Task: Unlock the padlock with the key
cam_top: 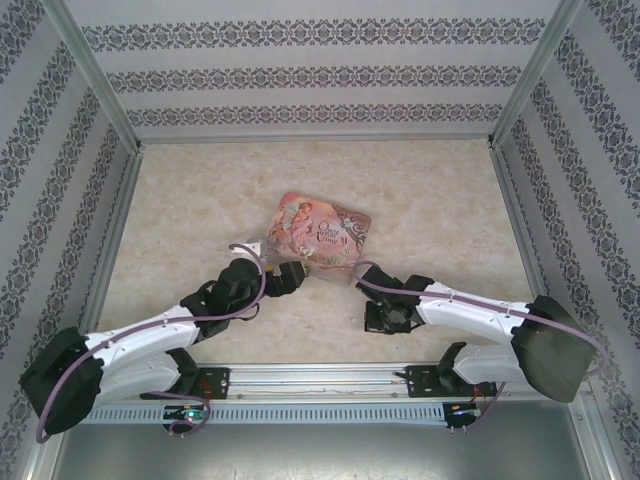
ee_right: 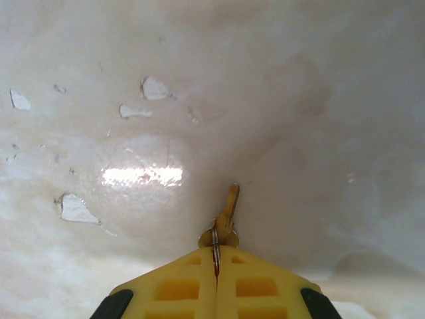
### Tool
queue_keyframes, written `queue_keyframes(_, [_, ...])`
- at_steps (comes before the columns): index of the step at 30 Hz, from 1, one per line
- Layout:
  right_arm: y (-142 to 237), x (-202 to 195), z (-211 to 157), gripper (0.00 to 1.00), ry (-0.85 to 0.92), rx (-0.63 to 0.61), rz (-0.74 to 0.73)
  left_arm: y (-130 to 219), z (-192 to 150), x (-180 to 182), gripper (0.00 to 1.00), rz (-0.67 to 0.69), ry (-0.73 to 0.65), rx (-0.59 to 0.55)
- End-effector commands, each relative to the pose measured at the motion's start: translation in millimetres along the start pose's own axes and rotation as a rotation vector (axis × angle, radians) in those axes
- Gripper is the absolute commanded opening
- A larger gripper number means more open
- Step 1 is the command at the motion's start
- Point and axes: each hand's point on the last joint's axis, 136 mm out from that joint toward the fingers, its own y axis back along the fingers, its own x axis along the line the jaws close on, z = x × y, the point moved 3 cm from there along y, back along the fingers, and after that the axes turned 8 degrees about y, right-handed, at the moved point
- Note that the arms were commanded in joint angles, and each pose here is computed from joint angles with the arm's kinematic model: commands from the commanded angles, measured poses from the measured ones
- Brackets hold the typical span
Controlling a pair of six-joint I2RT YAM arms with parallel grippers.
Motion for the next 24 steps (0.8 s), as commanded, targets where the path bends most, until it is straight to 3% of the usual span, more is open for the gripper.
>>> queue_keyframes(1, [15, -9, 13, 0.0, 0.098, -0.109, -0.058, 11, 13, -5, 0.99, 0.03, -0.039, -0.049])
queue_keyframes(12, [108, 12, 69, 0.0, 0.433, -0.603, 0.011, 44, 40, -24, 0.99, -0.025, 0.014, -0.12])
queue_keyframes(19, [140, 44, 88, 0.0, 0.699, -0.776, 0.068, 52, 52, -48, 1.0, -0.157, 0.112, -0.04])
queue_keyframes(24, [158, 72, 94, 0.0, 0.905, -0.905, 0.134, 59, 61, -71, 0.93, -0.286, 0.196, 0.049])
